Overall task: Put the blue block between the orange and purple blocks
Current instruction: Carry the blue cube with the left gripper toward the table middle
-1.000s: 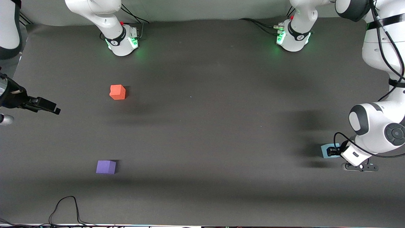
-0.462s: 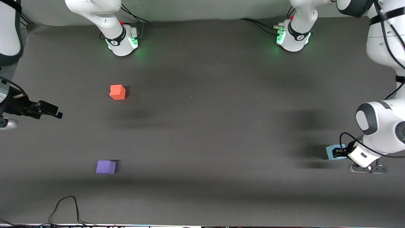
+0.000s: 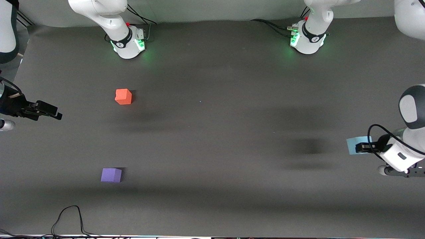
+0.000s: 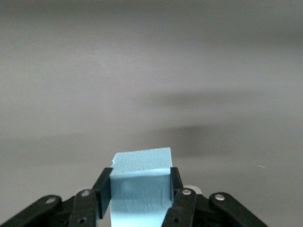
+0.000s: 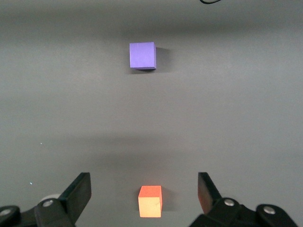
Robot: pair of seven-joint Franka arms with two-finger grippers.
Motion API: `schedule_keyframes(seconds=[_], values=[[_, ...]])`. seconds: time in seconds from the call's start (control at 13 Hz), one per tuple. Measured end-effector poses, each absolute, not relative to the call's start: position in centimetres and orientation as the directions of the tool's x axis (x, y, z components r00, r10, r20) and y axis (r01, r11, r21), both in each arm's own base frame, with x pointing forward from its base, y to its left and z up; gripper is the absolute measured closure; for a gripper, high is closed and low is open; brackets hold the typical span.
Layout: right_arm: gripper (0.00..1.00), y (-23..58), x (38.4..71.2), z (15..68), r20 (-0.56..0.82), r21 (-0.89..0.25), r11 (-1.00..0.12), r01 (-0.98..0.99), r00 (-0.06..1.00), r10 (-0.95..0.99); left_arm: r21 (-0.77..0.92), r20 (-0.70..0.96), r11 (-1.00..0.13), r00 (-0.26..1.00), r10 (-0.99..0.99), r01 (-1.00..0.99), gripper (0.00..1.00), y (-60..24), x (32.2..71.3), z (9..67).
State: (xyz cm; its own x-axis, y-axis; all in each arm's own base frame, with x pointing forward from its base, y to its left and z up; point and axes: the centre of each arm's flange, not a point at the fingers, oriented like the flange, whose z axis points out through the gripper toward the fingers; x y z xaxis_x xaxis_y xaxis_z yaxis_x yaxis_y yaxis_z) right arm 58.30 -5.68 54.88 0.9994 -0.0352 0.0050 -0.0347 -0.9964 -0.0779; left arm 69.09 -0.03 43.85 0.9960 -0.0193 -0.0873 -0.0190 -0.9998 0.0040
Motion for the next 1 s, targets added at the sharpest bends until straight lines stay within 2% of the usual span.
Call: schedule_keyframes(seconds=[0.15, 0.31, 0.62, 1.0], values=[[0.00, -4.5, 58.4, 54.9, 0.000, -0.011, -1.000, 0.010, 1.000, 0.010, 0.005, -0.088, -1.000, 0.996, 0.029, 0.030, 0.47, -7.4, 68.7, 45.8], [0.00, -3.6, 58.5, 54.9, 0.001, 0.005, -1.000, 0.029, 1.000, 0.029, 0.013, -0.090, -0.996, 0.993, 0.083, 0.084, 0.47, -16.8, 67.2, 46.2], [0.00, -3.8, 58.6, 55.1, 0.014, -0.012, -1.000, 0.021, 1.000, 0.021, 0.013, -0.080, -0.992, 0.989, 0.122, 0.124, 0.47, -34.3, 61.4, 45.6], [0.00, -3.9, 58.6, 55.1, 0.015, -0.021, -1.000, 0.015, 1.000, 0.014, 0.004, -0.024, -0.993, 0.993, 0.116, 0.116, 0.47, -49.5, 54.0, 38.1]])
